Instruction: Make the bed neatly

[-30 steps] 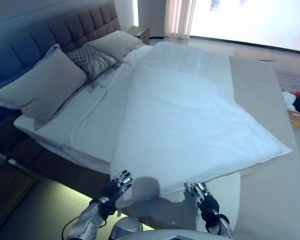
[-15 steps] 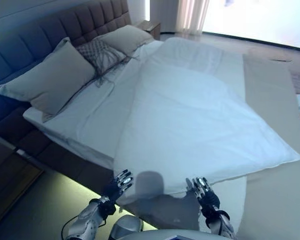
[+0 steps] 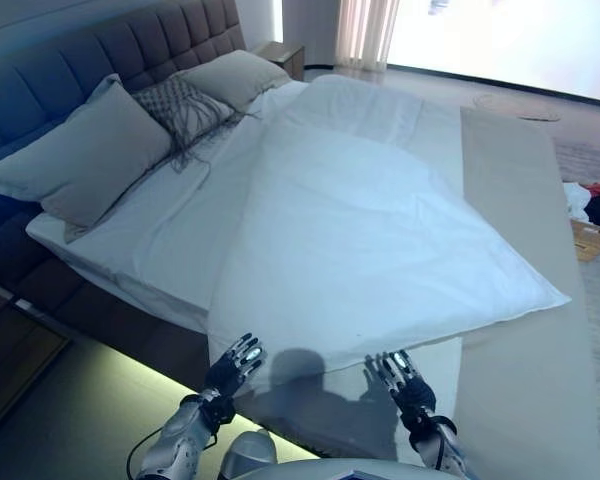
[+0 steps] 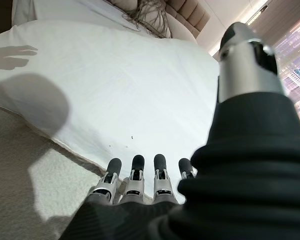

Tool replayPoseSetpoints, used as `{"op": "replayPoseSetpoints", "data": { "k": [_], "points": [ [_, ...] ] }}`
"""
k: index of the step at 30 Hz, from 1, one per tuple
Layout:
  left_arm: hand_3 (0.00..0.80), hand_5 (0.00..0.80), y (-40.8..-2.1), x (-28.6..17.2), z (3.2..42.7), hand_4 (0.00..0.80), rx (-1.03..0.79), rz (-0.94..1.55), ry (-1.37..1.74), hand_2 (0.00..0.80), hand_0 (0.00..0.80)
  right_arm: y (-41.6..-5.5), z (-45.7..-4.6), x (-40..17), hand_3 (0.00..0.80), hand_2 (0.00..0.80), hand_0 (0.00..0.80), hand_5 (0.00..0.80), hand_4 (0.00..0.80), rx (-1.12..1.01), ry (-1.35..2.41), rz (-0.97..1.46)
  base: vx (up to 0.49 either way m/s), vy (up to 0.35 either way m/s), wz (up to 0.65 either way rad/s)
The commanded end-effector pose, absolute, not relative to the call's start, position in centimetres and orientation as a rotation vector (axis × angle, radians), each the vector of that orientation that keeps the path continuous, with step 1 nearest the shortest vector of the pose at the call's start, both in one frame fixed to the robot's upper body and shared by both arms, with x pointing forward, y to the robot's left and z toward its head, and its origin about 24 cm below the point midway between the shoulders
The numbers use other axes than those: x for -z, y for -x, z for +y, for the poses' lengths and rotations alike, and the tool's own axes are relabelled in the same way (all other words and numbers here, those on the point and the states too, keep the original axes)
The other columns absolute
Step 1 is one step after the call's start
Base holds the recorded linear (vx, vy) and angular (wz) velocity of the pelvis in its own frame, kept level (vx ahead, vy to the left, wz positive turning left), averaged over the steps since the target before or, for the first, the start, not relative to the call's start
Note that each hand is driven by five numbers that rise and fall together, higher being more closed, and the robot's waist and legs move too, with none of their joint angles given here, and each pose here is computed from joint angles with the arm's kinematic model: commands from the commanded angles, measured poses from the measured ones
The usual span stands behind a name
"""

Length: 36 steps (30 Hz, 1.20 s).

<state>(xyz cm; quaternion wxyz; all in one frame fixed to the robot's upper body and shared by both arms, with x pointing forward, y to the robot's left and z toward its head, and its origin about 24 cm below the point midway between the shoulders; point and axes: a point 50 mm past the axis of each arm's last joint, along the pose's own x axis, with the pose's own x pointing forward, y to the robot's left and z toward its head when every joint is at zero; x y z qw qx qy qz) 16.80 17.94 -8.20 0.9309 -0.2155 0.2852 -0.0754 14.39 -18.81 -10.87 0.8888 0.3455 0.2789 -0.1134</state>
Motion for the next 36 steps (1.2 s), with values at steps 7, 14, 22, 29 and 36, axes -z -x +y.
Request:
{"op": "replayPoseSetpoints", "data": {
  "k": [7, 14, 22, 29, 36],
  "points": [
    [0.000, 0.000, -21.0, 4.2, 19.3, 0.000, 0.206, 0.360, 0.161, 0.000, 0.000, -16.4, -20.3, 9.1, 0.000, 0.000, 0.000, 0.000, 0.000, 0.201, -0.627, 0.482, -0.046, 0.002, 0.19],
    [0.000, 0.000, -21.9, 4.1, 19.5, 0.000, 0.204, 0.339, -0.256, 0.000, 0.000, -16.0, -20.3, 9.4, 0.000, 0.000, 0.000, 0.000, 0.000, 0.210, -0.658, 0.513, 0.071, 0.244, -0.19],
    [0.000, 0.000, -26.9, 0.6, 17.2, 0.000, 0.218, 0.166, -0.037, 0.000, 0.000, -20.2, -19.3, 9.0, 0.000, 0.000, 0.000, 0.000, 0.000, 0.165, -0.637, 0.497, -0.194, 0.105, -0.31],
    [0.000, 0.000, -26.3, 0.1, 15.1, 0.000, 0.405, 0.138, 0.092, 0.000, 0.000, -23.8, -20.0, 7.5, 0.000, 0.000, 0.000, 0.000, 0.000, 0.156, -0.702, 0.401, -0.064, 0.027, 0.14],
    [0.000, 0.000, -26.2, -0.9, 13.1, 0.000, 0.516, 0.107, 0.140, 0.000, 0.000, -26.9, -22.1, 5.0, 0.000, 0.000, 0.000, 0.000, 0.000, 0.218, -0.712, 0.269, -0.076, 0.044, 0.40]
  ]
}}
